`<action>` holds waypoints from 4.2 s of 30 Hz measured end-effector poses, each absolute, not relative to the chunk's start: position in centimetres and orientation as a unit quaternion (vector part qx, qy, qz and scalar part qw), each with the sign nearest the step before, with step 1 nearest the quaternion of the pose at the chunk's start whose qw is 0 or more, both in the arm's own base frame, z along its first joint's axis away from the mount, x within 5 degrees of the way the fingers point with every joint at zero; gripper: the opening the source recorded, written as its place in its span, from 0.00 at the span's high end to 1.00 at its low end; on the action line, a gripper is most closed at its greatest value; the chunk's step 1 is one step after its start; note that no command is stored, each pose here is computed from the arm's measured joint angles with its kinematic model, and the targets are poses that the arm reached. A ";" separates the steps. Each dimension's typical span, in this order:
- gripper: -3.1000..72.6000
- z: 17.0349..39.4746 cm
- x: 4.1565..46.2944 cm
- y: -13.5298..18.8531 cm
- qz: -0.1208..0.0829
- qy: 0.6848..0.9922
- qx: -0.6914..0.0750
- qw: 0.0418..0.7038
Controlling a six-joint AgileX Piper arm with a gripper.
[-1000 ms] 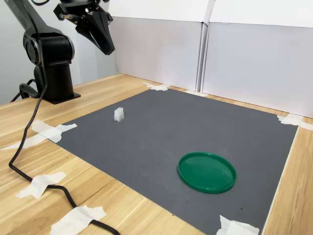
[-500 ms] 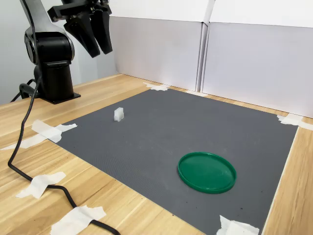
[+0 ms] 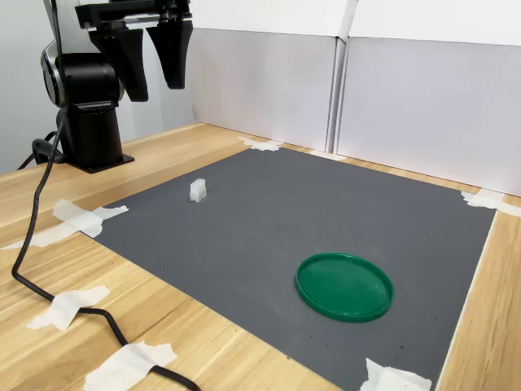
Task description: Grasp a white terminal and put it on the green lid.
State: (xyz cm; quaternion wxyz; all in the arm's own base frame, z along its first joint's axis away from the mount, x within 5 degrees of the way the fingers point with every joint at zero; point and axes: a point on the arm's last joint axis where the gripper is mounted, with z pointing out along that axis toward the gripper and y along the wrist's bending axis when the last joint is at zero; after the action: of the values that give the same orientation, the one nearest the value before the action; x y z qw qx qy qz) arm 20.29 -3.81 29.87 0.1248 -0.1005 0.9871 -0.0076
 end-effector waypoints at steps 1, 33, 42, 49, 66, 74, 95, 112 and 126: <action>0.01 29.7 20.7 -3.9 -0.009 0.988 -0.103 0.119; 0.01 22.7 24.7 -4.6 0.026 0.979 -0.201 0.036; 0.01 21.2 25.7 -4.9 0.027 0.979 -0.201 0.030; 0.02 19.7 26.4 -5.0 0.032 0.979 -0.201 0.018; 0.02 18.6 26.9 -5.2 0.033 0.978 -0.207 0.014; 0.03 18.6 26.9 -5.2 0.033 0.978 -0.207 0.013; 0.03 20.4 26.4 -1.1 0.026 0.978 -0.208 0.009; 0.03 19.6 25.1 0.2 0.012 0.977 -0.211 -0.018; 0.03 18.6 25.6 0.4 0.013 0.977 -0.213 0.027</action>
State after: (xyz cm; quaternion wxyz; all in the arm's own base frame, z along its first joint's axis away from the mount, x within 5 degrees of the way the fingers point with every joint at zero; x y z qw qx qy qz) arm 25.59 0.40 18.62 0.0273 -0.2132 0.9765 0.0127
